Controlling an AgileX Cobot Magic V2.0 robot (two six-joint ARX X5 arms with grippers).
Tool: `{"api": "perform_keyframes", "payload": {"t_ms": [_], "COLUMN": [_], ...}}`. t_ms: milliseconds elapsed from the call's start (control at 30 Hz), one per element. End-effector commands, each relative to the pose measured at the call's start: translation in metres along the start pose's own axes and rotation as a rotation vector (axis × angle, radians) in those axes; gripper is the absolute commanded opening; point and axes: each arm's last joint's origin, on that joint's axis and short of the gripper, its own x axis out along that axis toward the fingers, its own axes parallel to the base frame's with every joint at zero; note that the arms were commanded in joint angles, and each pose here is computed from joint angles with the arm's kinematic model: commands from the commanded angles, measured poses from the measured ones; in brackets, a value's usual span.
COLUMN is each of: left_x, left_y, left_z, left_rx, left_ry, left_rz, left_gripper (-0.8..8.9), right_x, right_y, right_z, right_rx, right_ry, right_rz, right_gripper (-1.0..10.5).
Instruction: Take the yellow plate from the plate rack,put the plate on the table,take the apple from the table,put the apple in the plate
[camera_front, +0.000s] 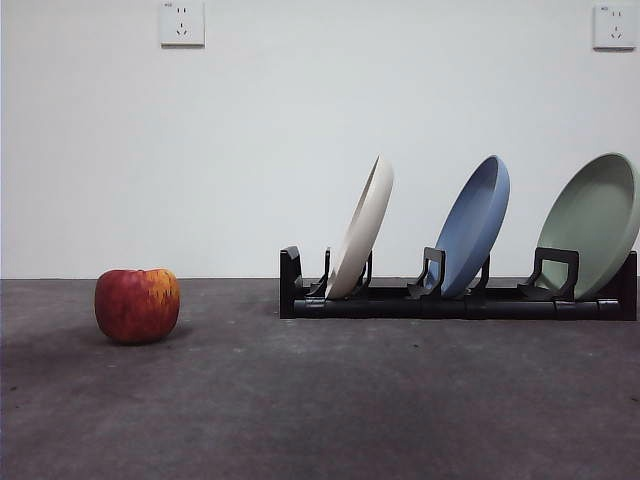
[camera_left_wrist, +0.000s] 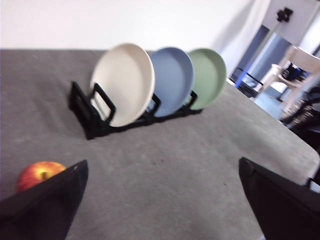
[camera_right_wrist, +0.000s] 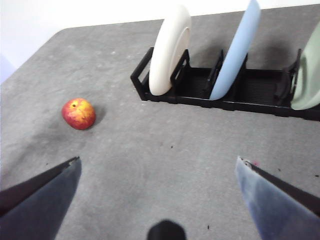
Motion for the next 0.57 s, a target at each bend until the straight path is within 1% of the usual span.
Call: {"api": "perform_keyframes", "payload": {"t_ms": [33, 167, 333, 567], "left_x": [0.011, 0.037, 0.086, 0.169], "left_y": [0.002, 0.009, 0.014, 0.014], "left_z": [0.009, 0.023, 0.045, 0.068], "left_rx": [0.047, 0.065, 0.070, 0.170], "left_ry": [-0.016, -0.004, 0.061, 0.144], "left_rz": [-0.079, -0.139, -0.188, -0.201], "left_gripper": [5.04, 5.04, 5.03, 5.03], "right_x": [-0.001, -0.001, -0.001, 0.003], "right_y": [0.001, 0.001, 0.001, -0.001], "right_z": [0.001, 0.001, 0.001, 0.002], "right_rx": [-0.006, -0.005, -0.004, 0.005], "right_ry": [-0.008, -0.007, -0.006, 0.010], "right_rz": [0.009, 0.012, 0.028, 0.030], "right_gripper": [5.4, 5.4, 5.4, 5.4]}}
